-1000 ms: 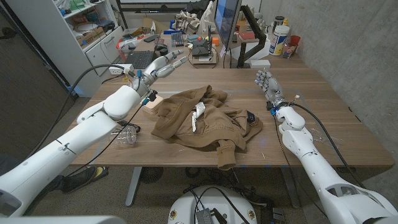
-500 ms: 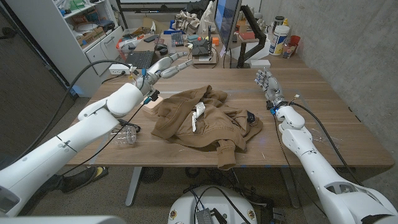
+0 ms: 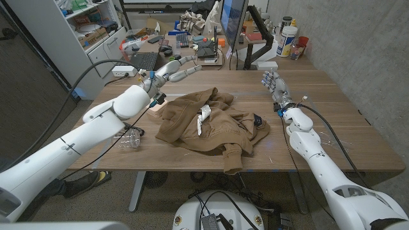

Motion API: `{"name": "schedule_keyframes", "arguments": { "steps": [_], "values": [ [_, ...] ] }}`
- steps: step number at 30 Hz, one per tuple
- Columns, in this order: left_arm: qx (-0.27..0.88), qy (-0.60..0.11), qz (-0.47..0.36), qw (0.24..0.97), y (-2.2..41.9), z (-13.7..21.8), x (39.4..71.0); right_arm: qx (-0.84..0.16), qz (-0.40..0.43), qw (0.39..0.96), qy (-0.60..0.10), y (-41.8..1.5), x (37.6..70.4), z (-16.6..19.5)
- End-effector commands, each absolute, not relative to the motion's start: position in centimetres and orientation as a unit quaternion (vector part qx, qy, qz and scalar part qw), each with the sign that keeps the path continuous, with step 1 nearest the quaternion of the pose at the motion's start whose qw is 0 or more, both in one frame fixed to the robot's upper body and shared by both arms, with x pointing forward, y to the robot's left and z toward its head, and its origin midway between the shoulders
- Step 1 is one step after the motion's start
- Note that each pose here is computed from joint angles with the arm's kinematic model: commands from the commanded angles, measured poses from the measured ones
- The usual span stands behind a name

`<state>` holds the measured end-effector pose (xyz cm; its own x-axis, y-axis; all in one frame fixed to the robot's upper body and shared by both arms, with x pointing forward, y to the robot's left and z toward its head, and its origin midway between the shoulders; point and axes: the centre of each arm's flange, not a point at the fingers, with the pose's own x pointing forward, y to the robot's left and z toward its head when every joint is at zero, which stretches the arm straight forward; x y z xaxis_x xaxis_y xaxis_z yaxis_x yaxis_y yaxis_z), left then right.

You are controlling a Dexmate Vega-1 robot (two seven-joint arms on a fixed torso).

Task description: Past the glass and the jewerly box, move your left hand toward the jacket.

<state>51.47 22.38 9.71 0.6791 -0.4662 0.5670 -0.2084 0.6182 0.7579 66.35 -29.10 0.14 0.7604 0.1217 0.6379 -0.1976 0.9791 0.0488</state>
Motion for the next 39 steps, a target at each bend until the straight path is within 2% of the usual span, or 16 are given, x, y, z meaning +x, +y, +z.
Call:
{"name": "schedule_keyframes", "arguments": {
  "steps": [1, 39],
  "values": [
    [0.468, -0.390, -0.076, 0.789, 21.6, 9.8, 52.0, 0.058, 0.086, 0.937, -0.334, -28.9, 66.7, 0.4],
    [0.539, -0.395, -0.111, 0.735, 19.2, 8.2, 53.2, 0.053, 0.090, 0.940, -0.326, -28.5, 67.5, 0.3]
  ]
}}
